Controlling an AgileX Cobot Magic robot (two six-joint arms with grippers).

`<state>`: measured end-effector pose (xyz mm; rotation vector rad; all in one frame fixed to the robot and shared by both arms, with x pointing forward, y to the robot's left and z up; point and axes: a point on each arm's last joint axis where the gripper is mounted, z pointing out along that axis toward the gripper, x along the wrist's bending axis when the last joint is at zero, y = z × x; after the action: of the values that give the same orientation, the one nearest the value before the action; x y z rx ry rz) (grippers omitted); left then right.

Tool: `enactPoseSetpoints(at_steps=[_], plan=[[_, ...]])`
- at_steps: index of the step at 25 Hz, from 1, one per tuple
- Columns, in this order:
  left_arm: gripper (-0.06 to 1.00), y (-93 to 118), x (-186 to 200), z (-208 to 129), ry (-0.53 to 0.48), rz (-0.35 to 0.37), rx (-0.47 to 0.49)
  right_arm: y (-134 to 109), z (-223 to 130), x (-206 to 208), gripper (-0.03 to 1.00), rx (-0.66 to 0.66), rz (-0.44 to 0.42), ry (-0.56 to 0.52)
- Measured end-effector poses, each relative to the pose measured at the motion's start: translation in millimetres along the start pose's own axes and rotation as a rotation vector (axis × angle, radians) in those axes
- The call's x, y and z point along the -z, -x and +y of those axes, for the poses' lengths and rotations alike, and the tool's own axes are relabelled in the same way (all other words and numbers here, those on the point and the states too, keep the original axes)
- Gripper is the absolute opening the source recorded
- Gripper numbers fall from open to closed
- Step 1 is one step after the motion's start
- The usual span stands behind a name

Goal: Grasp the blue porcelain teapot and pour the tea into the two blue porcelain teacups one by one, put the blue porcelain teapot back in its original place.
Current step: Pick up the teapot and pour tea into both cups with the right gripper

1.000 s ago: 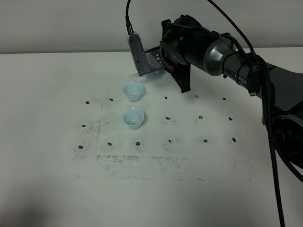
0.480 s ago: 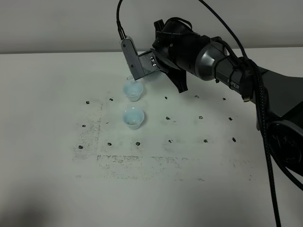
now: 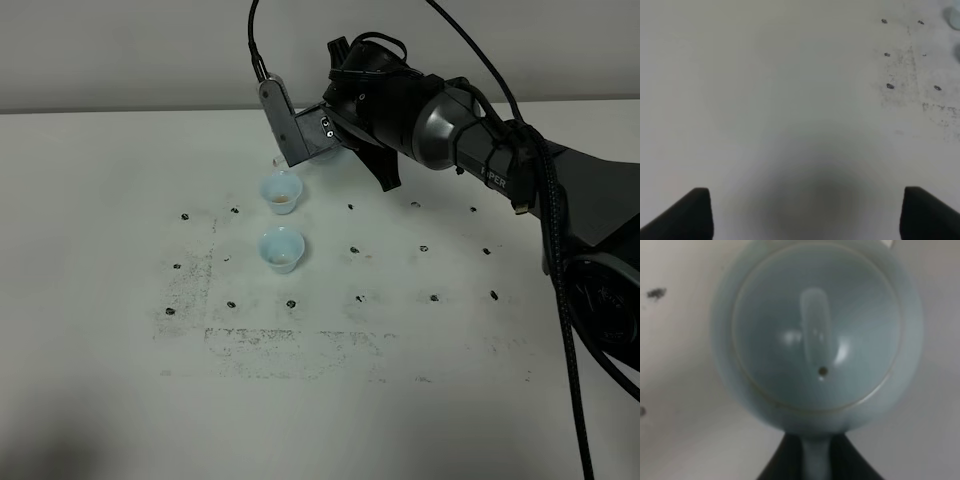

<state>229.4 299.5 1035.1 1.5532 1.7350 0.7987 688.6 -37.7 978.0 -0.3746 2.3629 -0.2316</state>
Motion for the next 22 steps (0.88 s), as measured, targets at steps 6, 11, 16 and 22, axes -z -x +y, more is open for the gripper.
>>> enactPoseSetpoints(at_steps=[6, 11, 16, 22], plan=[[0.72, 0.0, 0.0, 0.0, 0.000, 0.000, 0.000, 1.1, -1.0, 0.0, 0.05, 0.005, -0.012, -0.011], [0.72, 0.0, 0.0, 0.0, 0.000, 0.000, 0.000, 1.3, -1.3, 0.0, 0.05, 0.009, -0.015, -0.015], [0.72, 0.0, 0.0, 0.0, 0.000, 0.000, 0.000, 0.3, -1.8, 0.2, 0.05, 0.006, -0.005, -0.025], [0.72, 0.0, 0.0, 0.0, 0.000, 0.000, 0.000, -2.2, 9.2, 5.9, 0.05, 0.018, 0.005, -0.027]])
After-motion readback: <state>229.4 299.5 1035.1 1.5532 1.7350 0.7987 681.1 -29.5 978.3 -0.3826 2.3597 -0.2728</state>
